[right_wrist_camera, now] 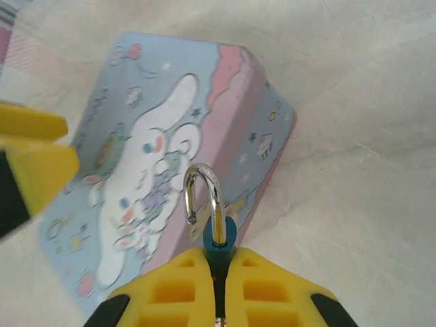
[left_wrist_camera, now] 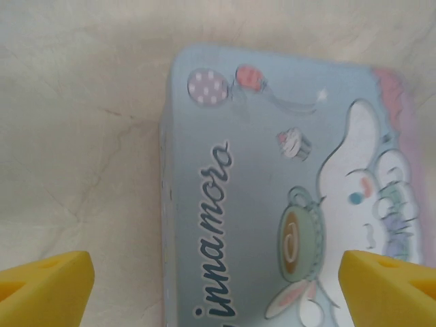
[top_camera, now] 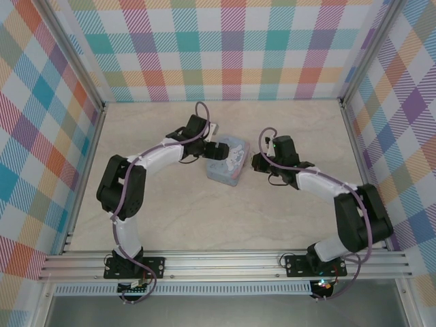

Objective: Unlock a padlock with a key

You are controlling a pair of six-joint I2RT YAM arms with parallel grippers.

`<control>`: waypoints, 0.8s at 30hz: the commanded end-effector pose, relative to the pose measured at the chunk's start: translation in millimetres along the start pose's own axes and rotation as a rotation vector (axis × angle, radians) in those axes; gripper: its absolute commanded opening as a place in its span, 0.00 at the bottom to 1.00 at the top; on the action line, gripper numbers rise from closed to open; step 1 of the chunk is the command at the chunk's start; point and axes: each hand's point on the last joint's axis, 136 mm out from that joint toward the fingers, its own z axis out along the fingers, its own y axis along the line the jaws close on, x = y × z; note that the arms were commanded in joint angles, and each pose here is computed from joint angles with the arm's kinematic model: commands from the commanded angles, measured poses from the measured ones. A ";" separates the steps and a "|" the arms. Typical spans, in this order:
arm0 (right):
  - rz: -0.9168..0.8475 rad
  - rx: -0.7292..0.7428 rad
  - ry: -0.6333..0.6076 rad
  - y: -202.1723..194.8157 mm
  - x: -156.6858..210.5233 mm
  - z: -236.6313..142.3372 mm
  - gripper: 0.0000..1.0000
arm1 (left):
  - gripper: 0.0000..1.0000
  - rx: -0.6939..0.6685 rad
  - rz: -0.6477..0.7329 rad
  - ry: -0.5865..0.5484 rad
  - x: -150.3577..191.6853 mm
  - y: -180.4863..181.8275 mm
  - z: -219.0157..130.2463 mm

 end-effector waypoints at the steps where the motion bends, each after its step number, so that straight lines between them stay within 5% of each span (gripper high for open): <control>1: -0.016 -0.021 0.116 3.2 29.9 -22.2 0.05 | 0.95 0.072 -0.028 -0.168 -60.3 -15.3 -62.8; 7: 0.085 -0.112 0.232 15.0 69.4 -48.4 0.05 | 1.00 0.058 -0.070 -0.321 -74.7 -4.9 -116.5; 14: 0.193 -0.181 0.396 20.0 118.4 -41.1 0.06 | 1.00 0.042 -0.140 -0.477 -46.0 13.0 -166.1; 24: 0.248 -0.139 0.506 8.6 148.6 -9.5 0.06 | 1.00 -0.038 -0.232 -0.546 -13.1 43.0 -183.2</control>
